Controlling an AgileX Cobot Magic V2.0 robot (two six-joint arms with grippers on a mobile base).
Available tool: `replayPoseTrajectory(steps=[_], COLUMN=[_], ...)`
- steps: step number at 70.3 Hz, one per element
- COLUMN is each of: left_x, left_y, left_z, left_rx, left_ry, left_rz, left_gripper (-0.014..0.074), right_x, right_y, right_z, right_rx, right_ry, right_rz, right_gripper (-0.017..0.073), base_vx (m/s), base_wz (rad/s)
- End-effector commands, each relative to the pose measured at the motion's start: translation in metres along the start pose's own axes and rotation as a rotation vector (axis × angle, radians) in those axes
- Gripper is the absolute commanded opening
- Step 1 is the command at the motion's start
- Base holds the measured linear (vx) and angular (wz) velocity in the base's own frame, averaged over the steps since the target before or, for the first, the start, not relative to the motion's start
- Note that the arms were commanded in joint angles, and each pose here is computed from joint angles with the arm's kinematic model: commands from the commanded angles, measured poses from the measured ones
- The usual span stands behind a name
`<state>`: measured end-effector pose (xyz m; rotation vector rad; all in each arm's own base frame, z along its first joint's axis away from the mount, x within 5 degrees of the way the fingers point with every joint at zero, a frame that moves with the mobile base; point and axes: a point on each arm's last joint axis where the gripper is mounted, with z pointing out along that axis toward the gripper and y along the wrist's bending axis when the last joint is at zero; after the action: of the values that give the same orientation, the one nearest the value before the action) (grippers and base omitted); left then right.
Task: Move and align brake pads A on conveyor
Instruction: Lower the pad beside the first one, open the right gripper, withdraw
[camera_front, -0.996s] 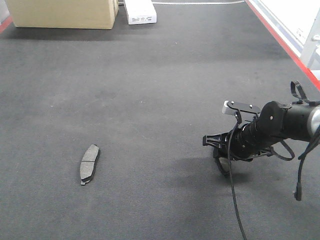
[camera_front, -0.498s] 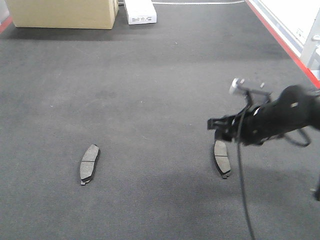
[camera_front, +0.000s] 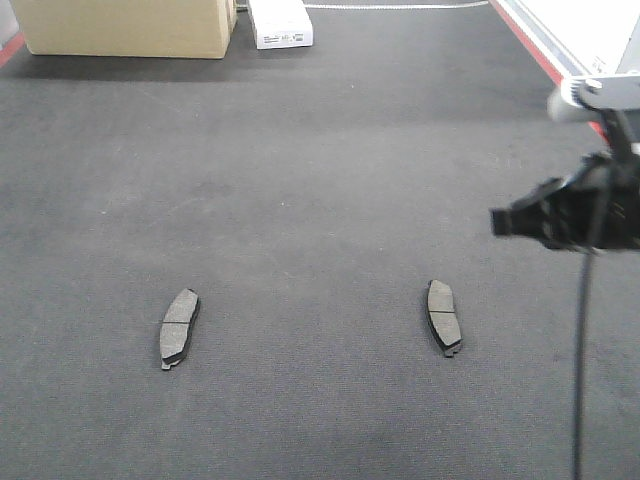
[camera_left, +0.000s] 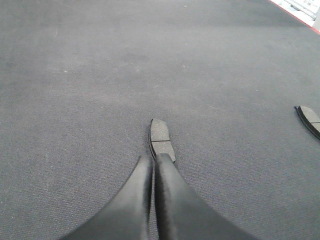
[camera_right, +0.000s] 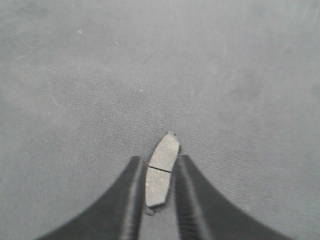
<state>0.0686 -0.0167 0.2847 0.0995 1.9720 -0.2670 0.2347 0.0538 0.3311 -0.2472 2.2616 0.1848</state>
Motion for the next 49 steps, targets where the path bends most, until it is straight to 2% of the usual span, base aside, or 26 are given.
replayPoseTrajectory(steps=[1,6,28,49], left_x=[-0.011,-0.011,-0.011,-0.011], left_y=[-0.003,-0.003,-0.003,-0.003], left_z=[-0.002,-0.002,-0.002,-0.002], left_rx=[0.027,0.027,0.027,0.027], left_ry=[-0.074,-0.074,-0.074,-0.074], left_rz=[0.001,0.001,0.001,0.001], left_gripper=[-0.0006,-0.0006,-0.0006,-0.0006], right_x=[0.001,0.017,0.090,0.117], right_y=[0.000,0.000,0.000,0.001], right_z=[-0.025,-0.033,-0.062,-0.081], right_rx=[0.015,0.020,0.031,0.033], right_ry=[-0.160,-0.201,-0.309,-0.417], right_rz=[-0.032,-0.032,-0.041,-0.045], right_gripper=[0.0026,-0.0014,-0.0006,-0.0006], base_vx=[0.00,0.00,0.00,0.00], base_wz=[0.00,0.00,0.00,0.00])
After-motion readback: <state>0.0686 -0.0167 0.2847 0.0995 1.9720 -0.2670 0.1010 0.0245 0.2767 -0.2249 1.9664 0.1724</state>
